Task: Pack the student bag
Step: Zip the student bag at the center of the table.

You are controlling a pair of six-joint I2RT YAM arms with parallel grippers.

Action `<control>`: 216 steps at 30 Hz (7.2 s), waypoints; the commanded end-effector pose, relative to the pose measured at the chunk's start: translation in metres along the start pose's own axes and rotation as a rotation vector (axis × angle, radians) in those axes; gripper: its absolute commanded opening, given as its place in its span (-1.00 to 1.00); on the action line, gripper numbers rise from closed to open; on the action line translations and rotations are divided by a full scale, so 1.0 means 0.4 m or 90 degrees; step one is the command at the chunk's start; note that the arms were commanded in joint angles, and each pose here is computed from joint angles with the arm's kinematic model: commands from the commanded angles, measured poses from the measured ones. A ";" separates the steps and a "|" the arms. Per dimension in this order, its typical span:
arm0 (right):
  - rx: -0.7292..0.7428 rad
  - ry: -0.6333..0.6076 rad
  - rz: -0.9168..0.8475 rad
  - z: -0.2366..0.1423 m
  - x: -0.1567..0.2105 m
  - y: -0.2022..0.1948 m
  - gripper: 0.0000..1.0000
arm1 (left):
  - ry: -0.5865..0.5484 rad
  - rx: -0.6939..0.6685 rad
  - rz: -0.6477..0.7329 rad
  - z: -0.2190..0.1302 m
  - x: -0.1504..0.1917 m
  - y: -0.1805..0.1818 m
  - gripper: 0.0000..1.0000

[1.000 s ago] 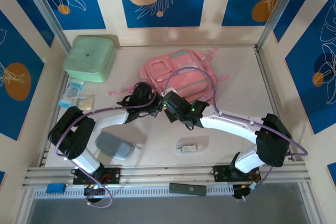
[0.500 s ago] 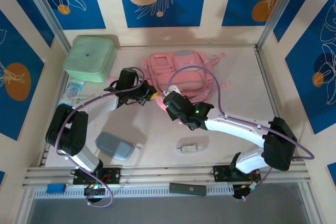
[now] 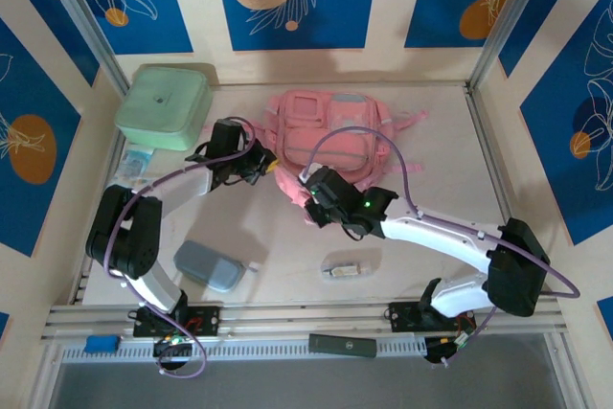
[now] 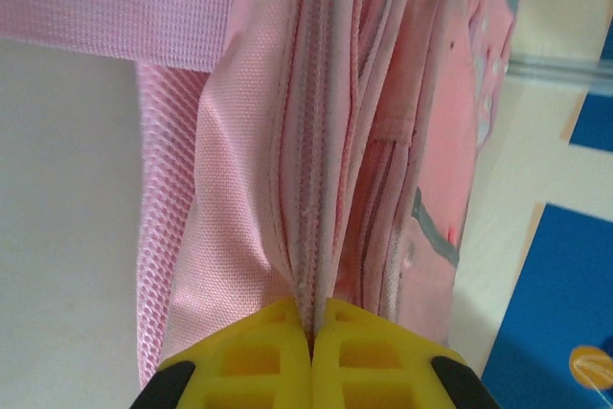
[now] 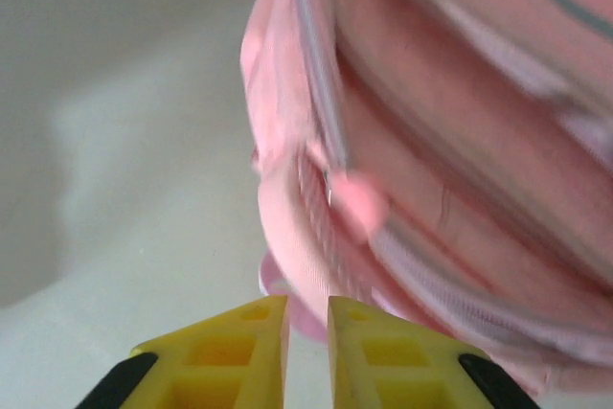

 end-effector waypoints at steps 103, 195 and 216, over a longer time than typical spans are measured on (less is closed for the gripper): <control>0.020 0.183 0.399 -0.007 0.072 -0.138 -1.00 | -0.128 0.055 0.019 -0.081 -0.096 -0.058 -1.00; 0.201 0.069 0.411 0.026 0.115 -0.332 -1.00 | -0.214 -0.159 -0.047 -0.263 0.003 0.156 -1.00; -0.061 0.121 0.532 -0.007 0.057 -0.255 -0.05 | -0.166 -0.091 0.123 -0.291 0.101 -0.002 -0.40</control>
Point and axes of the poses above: each hand's point on the last joint's axis, 136 mm out from that joint toward the fingers, its own z axis out along the fingers, its own y axis along the line the jaws close on, x = y × z, the point moved 4 cm from there along -z, back along the fingers, and after that the axes turned 5 degrees about z, right-handed, at the moved point
